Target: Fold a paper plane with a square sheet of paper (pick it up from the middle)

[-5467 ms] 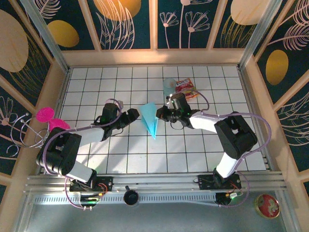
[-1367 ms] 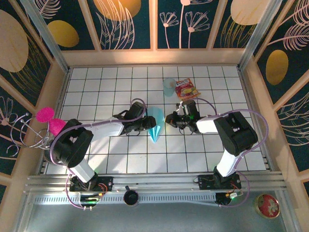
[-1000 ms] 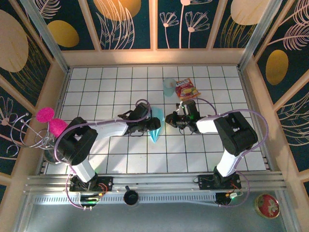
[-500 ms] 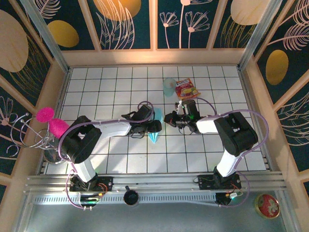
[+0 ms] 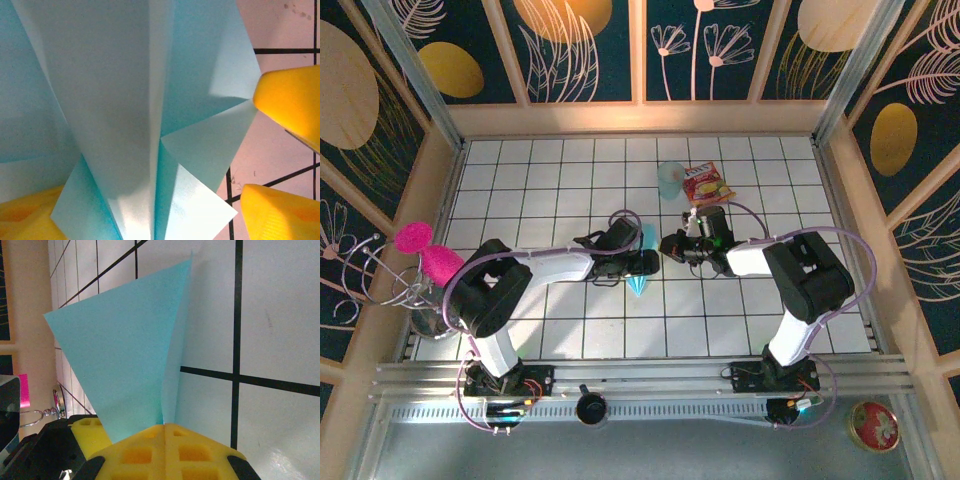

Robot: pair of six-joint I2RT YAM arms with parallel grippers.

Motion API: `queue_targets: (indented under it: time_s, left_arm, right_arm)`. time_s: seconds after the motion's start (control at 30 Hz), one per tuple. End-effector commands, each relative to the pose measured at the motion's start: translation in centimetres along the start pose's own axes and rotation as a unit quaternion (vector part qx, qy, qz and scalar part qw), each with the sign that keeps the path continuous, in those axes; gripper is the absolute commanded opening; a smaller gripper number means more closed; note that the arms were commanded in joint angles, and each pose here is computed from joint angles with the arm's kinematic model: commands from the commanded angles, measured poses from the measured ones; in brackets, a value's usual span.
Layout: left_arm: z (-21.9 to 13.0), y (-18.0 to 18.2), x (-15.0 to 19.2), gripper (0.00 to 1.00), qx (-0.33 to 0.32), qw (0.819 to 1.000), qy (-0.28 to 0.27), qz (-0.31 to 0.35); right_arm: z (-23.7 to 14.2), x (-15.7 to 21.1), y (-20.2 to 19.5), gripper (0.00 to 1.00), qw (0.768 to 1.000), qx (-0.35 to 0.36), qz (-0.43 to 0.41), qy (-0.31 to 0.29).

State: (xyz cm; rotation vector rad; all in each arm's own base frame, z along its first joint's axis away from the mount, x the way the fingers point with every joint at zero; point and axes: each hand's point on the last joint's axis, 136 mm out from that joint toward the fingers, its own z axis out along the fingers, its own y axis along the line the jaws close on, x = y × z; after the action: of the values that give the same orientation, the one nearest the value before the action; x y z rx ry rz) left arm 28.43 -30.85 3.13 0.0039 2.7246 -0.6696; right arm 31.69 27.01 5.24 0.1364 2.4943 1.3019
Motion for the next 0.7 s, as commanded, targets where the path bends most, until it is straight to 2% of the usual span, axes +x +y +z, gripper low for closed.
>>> queue_targets:
  time_s: [0.0,0.2,0.43,0.67]
  left_arm:
    - [-0.04,0.10,-0.58,0.75,-0.023,1.000,-0.005,0.006]
    - [-0.71,0.30,-1.47,0.62,-0.035,0.999,-0.028,0.001]
    - [-0.40,0.58,-1.45,0.45,-0.044,0.999,-0.026,-0.004]
    - [0.09,0.42,-1.19,0.36,-0.041,0.999,-0.014,-0.003]
  right_arm:
    - [-0.21,-0.59,1.57,0.00,1.000,-0.015,-0.013,-0.010]
    - [-0.22,-0.60,1.34,0.00,1.000,-0.009,-0.013,-0.010]
    - [-0.23,-0.76,1.47,0.00,1.000,-0.010,-0.014,-0.012]
    - [-0.20,-0.72,1.52,0.00,1.000,-0.011,-0.014,-0.011]
